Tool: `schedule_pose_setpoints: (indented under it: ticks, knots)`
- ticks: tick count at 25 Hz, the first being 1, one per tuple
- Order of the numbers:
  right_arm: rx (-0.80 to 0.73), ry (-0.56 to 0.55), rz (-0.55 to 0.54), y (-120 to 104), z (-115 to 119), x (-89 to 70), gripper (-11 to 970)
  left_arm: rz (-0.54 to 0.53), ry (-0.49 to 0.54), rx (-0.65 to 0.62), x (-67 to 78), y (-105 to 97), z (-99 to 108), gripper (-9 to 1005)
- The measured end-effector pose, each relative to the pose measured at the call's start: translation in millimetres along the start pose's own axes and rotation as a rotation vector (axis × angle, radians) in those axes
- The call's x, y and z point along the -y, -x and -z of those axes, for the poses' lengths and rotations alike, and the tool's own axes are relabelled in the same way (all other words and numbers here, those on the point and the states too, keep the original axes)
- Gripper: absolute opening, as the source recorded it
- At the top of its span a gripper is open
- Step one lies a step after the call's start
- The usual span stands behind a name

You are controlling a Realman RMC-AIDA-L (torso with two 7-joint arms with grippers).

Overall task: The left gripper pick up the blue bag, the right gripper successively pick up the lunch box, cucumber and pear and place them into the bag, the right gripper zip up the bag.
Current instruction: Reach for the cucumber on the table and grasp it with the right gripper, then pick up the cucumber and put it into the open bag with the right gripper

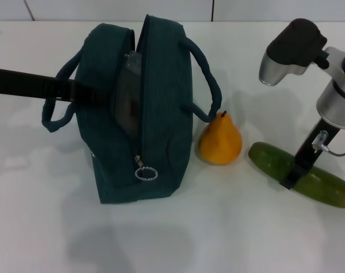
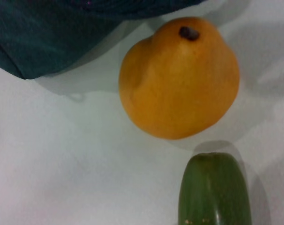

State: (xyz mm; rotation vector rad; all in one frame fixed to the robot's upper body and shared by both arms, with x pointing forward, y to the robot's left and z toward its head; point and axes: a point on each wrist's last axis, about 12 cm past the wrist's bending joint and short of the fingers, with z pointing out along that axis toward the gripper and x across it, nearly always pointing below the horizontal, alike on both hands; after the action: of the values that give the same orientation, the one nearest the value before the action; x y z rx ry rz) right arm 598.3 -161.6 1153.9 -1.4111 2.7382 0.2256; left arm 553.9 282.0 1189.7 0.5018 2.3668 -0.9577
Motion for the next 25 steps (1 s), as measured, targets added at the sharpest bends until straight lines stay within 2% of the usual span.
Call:
schedule_pose_setpoints:
  ticks: [15, 18, 21, 25]
  knots:
    - [0.005, -0.007, 0.001, 0, 4, 1.8, 620, 0.001, 0.001, 0.003, -0.9, 0, 1, 37]
    - [0.000, -0.007, -0.003, -2, 6, 3.2, 579, 0.002, 0.002, 0.003, -1.2, 0, 1, 37]
    - [-0.009, -0.026, -0.035, -7, 12, 11.5, 579, 0.001, 0.002, 0.005, -1.0, 0, 2, 37]
    - [0.034, -0.079, -0.120, -16, 31, 34.0, 579, -0.004, 0.002, 0.005, -0.6, 0, 1, 37]
